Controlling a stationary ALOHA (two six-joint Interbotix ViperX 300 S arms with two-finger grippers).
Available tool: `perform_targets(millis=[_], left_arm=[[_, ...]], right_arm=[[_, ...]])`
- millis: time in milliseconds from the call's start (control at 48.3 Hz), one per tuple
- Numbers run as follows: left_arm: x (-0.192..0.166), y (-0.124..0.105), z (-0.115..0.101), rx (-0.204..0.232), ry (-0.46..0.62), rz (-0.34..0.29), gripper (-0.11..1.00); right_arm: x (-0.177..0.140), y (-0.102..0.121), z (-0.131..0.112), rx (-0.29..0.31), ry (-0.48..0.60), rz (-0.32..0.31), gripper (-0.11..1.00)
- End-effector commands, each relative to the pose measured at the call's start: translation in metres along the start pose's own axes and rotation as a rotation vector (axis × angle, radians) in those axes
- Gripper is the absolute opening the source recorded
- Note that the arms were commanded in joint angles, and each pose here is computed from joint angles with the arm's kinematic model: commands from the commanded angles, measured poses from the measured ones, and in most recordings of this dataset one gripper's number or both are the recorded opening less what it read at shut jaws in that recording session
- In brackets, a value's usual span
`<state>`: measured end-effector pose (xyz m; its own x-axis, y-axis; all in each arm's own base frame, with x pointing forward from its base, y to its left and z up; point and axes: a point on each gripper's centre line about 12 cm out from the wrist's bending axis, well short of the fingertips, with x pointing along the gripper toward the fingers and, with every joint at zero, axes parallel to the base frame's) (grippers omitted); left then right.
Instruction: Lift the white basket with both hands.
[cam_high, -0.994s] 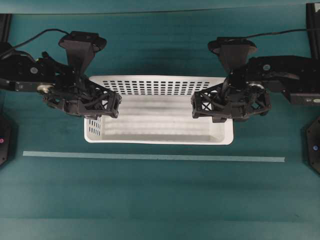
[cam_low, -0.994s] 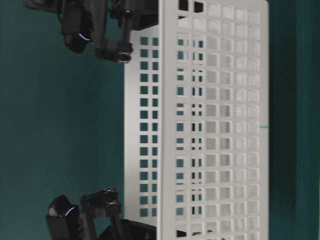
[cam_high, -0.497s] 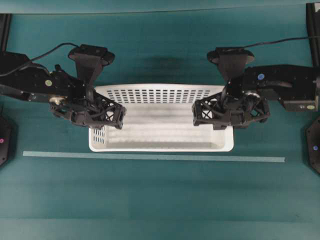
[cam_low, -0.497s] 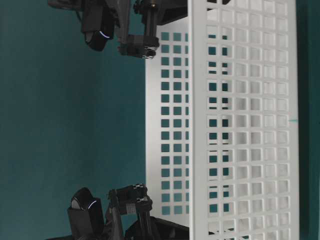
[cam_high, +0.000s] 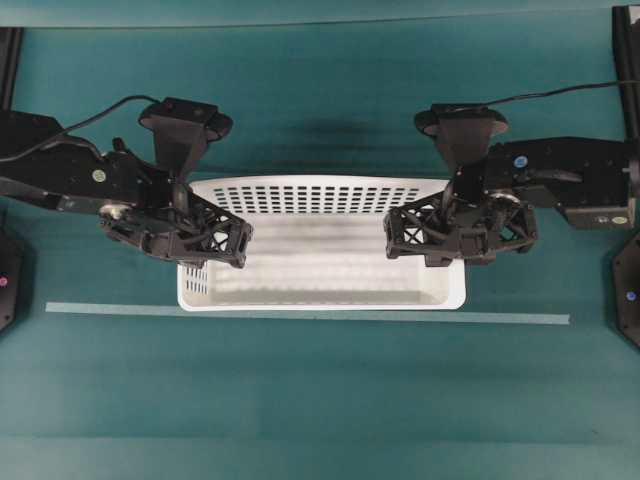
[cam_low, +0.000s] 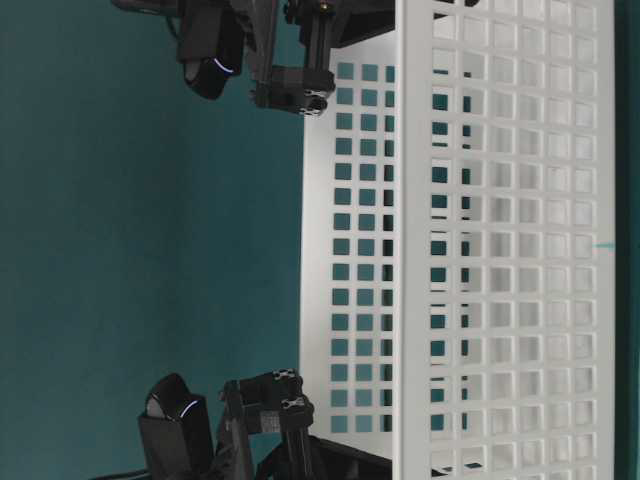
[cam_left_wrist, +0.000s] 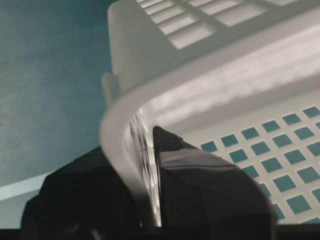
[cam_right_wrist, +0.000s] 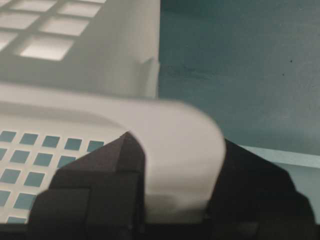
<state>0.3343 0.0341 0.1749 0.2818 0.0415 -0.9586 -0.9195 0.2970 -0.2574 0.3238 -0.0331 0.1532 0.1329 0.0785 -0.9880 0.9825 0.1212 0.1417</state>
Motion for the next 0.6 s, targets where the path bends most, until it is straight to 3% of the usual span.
perform_targets(millis=[0,580], left_arm=[[-0.002,-0.013,-0.002,0.048,-0.016,-0.045,0.03],[0.01,-0.009,-0.003,0.05,-0.005,-0.017,0.03]], right_arm=[[0.011,0.008,-0.012,-0.078,0.008,-0.005,0.2],[0.021,0.003,-0.014,-0.051,0.011,0.007,0.2]])
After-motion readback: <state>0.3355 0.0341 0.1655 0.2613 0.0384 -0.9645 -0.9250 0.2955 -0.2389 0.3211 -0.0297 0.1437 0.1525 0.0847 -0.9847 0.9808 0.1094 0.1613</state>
